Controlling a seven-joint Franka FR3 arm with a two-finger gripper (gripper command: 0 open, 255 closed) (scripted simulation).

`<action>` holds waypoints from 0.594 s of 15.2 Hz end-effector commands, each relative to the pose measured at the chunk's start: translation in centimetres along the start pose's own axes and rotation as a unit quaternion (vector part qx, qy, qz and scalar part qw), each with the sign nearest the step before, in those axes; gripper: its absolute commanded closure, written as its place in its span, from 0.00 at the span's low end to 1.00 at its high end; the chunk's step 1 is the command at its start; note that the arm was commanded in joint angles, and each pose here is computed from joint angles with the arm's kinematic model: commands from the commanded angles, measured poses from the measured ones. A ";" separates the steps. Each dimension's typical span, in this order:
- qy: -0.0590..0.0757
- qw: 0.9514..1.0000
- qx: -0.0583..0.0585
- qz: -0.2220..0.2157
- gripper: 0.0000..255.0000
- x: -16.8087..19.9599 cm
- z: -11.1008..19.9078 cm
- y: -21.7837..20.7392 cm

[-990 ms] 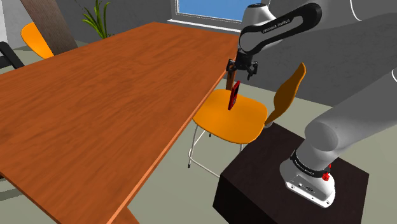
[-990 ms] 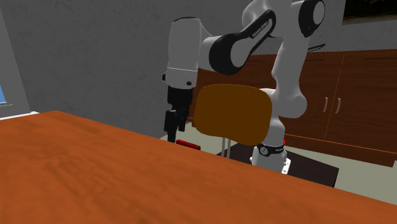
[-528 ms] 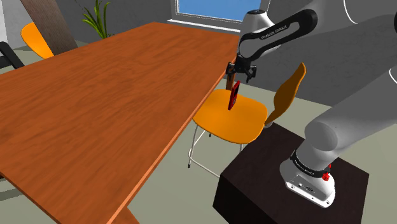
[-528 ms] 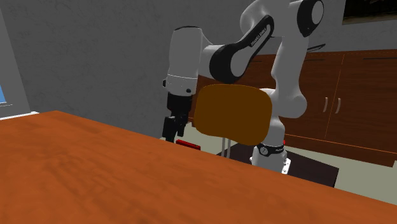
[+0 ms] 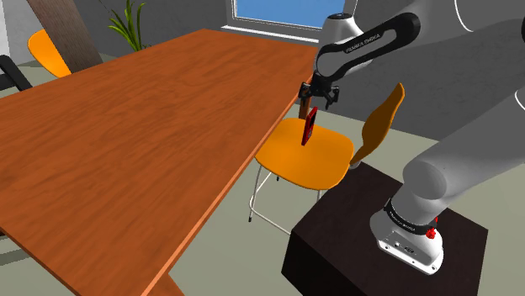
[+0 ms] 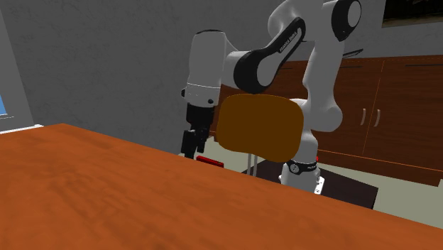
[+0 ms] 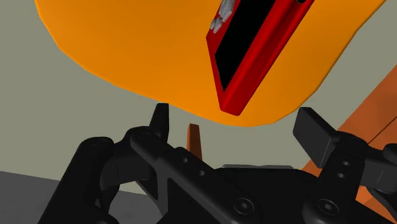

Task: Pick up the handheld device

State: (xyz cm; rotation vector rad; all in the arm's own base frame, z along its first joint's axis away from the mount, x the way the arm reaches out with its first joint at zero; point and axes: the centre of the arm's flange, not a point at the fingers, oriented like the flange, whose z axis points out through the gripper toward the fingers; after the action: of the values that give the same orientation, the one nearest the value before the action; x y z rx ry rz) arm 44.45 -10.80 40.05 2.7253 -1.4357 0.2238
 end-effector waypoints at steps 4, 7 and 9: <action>-0.014 1.000 -0.013 0.006 1.00 -0.1 1.7 -0.2; -0.014 1.000 -0.013 0.006 1.00 0.1 0.1 -0.3; -0.014 1.000 -0.013 0.006 1.00 0.3 -0.9 -0.3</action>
State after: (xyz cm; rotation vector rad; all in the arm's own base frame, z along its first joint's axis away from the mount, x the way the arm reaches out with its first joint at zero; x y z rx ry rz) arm 44.88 -10.61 40.86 2.7157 -1.4475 0.1855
